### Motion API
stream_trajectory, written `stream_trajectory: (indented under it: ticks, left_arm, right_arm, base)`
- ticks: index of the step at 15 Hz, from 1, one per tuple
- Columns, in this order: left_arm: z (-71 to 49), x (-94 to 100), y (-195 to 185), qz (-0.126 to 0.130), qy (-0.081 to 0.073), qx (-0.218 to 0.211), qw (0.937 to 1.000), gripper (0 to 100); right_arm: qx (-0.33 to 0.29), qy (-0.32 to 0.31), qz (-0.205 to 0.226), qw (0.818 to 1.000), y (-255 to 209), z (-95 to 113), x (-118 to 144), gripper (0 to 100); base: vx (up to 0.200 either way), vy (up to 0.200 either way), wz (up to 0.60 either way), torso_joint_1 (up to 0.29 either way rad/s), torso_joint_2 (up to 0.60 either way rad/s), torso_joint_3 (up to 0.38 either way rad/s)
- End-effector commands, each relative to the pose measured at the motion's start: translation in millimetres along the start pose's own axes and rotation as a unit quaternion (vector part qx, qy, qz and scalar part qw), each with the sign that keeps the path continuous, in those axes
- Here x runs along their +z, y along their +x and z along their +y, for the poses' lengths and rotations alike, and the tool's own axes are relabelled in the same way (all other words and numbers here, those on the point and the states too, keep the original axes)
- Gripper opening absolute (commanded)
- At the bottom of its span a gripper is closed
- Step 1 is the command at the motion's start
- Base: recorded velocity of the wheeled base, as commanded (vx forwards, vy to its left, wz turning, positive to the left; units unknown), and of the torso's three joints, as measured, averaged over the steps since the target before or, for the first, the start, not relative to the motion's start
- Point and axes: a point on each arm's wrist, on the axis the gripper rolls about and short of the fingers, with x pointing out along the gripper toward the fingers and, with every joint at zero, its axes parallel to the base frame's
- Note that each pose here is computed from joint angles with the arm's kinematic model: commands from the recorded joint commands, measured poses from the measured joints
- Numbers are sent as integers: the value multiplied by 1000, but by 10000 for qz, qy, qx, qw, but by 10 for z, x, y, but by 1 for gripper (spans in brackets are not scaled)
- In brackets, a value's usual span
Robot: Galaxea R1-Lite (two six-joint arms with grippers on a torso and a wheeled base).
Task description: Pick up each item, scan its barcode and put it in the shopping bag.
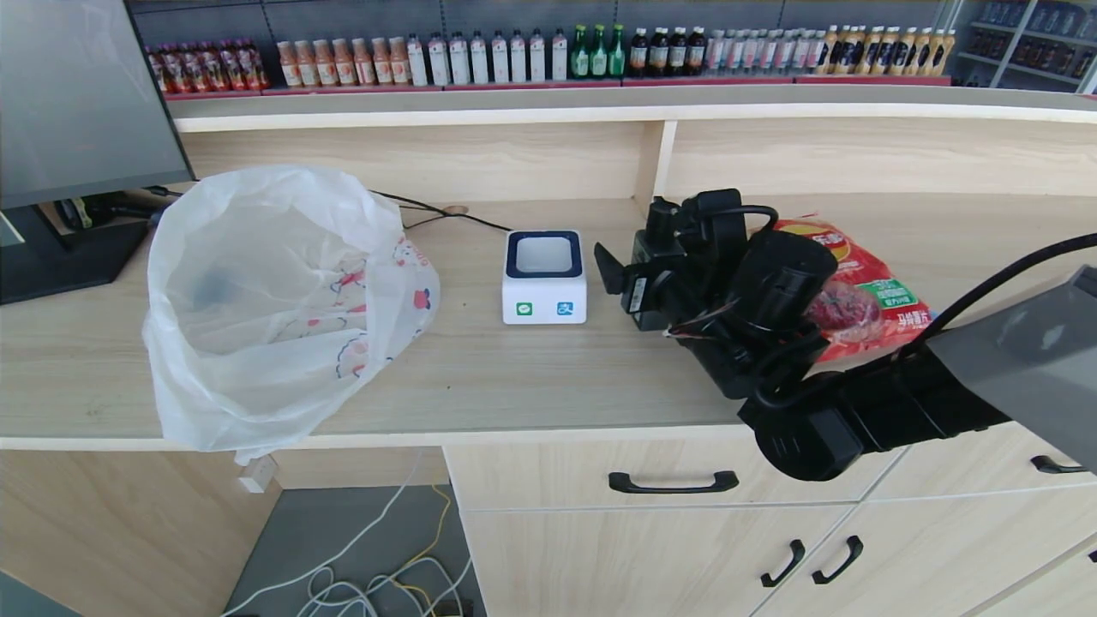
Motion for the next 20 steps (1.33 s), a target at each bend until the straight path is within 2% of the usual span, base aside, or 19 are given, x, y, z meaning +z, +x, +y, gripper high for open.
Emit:
stream_trajectory:
  ticks: [1, 7, 13, 19, 20]
  left_arm:
    - [0, 0, 0, -1, 2, 1, 10000, 100]
    - [0, 0, 0, -1, 2, 1, 10000, 100]
    - [0, 0, 0, -1, 2, -7, 10000, 100]
    - [0, 0, 0, -1, 2, 1, 10000, 100]
    - [0, 0, 0, -1, 2, 1, 10000, 100]
  right_arm:
    - [1, -3, 8, 10000, 15, 6, -23, 100]
    - [-9, -21, 61, 10000, 31, 3, -86, 100]
    - [-144, -67, 146, 9998, 57, -111, -159, 100]
    - [-124, -77, 190, 9997, 55, -101, -193, 100]
    - [-133, -77, 183, 9997, 56, -109, -186, 0]
  base:
    - [0, 0, 0, 0, 0, 0]
    - [0, 0, 0, 0, 0, 0]
    - [0, 0, 0, 0, 0, 0]
    - [0, 0, 0, 0, 0, 0]
    - [0, 0, 0, 0, 0, 0]
